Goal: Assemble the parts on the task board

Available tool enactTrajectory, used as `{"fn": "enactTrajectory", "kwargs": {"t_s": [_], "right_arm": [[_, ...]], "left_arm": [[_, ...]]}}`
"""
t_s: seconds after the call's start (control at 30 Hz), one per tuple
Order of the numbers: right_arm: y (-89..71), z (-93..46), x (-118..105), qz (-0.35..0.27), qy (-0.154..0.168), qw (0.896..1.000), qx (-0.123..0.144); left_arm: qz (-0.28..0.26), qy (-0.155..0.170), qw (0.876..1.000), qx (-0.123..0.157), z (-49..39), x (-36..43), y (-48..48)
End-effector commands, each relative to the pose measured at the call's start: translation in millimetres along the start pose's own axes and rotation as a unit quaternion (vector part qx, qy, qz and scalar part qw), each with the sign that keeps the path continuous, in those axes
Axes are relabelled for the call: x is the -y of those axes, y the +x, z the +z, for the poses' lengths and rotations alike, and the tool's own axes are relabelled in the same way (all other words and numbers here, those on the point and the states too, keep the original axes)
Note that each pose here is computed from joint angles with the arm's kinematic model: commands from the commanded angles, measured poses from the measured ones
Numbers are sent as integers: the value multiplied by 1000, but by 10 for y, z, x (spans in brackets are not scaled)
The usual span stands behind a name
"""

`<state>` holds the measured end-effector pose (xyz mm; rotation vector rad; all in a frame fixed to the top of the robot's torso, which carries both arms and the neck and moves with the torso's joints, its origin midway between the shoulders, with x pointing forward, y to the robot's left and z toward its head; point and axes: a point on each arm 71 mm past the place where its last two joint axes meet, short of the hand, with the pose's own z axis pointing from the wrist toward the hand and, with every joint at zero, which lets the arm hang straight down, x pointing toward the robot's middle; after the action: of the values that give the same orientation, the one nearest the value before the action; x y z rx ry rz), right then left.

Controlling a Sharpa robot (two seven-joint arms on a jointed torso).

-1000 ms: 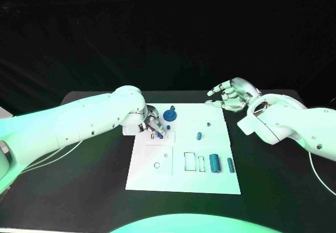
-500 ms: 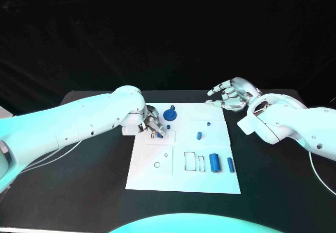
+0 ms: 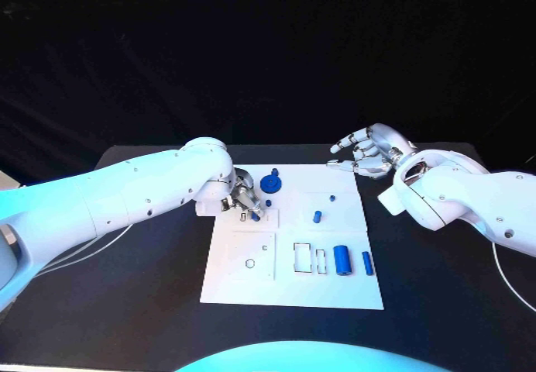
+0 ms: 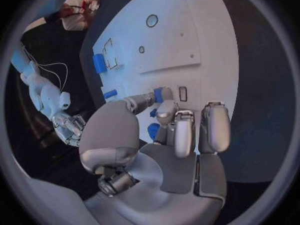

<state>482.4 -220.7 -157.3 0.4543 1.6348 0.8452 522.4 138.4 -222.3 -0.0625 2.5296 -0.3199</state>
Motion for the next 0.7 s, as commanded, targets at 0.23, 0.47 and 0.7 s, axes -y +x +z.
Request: {"fn": "enactTrajectory", "kwargs": {"t_s": [0.23, 0.47, 0.7], "right_arm": [[18, -2, -14, -4, -6, 1000, -7], [21, -2, -17, -4, -7, 1000, -7], [18, -3, -16, -4, -7, 1000, -7]], "left_arm": [[6, -9, 1000, -8, 56, 6, 17], [3, -13, 1000, -11, 74, -10, 16], [1, -15, 1000, -16, 72, -40, 18]]}}
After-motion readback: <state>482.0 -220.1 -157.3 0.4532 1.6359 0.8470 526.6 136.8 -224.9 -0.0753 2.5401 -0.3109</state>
